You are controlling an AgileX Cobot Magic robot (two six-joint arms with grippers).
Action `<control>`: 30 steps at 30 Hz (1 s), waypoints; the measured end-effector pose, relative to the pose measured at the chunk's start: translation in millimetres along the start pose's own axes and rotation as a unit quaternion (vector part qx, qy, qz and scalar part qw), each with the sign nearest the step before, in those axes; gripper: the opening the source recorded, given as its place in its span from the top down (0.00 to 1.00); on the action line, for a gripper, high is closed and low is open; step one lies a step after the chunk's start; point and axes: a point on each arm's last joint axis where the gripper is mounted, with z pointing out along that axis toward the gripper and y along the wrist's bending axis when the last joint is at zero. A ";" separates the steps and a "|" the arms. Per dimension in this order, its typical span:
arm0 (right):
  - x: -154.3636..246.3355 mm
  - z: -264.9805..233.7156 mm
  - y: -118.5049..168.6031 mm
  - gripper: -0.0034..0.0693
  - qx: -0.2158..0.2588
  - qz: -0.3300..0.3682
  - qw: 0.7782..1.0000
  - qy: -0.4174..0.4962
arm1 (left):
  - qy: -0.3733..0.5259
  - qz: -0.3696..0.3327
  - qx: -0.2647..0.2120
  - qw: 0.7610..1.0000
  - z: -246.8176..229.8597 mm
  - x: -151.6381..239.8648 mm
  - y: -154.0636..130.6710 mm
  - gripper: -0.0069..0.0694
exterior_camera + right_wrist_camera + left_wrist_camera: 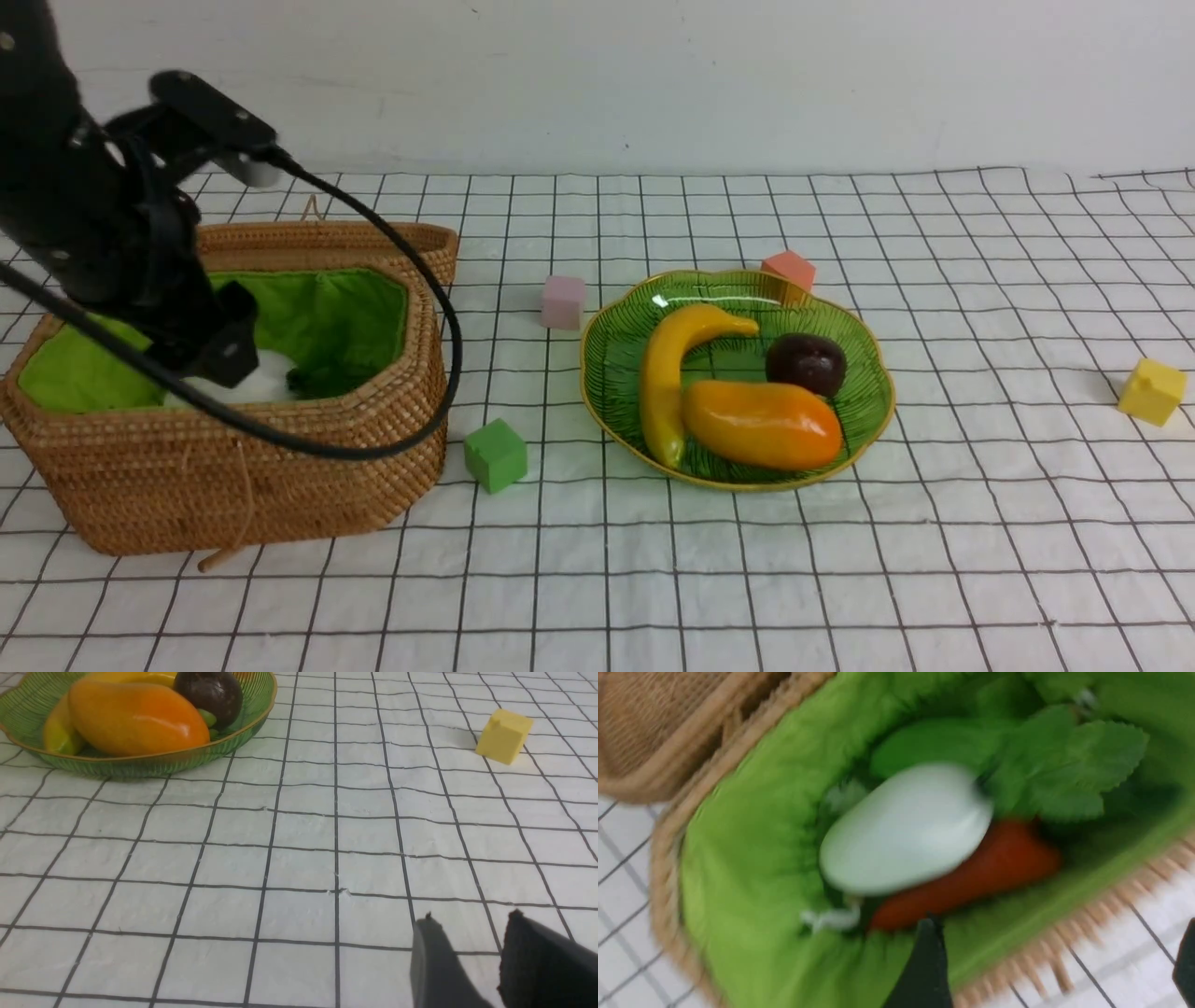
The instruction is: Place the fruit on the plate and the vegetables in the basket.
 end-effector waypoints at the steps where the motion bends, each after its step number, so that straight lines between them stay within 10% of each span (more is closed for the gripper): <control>1: 0.0 0.0 0.0 0.63 0.000 0.000 1.000 0.000 | -0.016 -0.012 -0.007 1.000 -29.5 7.8 -4.7 0.16; 14: 0.0 0.0 0.0 0.63 0.000 0.000 1.000 0.000 | -0.261 -0.282 -0.048 0.922 -200.9 177.0 -107.7 0.91; 18: 0.0 0.0 0.0 0.63 0.000 0.000 1.000 0.000 | -0.328 -0.367 -0.032 0.870 -167.3 227.3 -138.3 0.93; 30: 0.0 0.0 0.0 0.63 0.000 0.000 1.000 0.000 | -0.349 -0.377 -0.031 0.858 -89.3 229.1 -140.5 0.93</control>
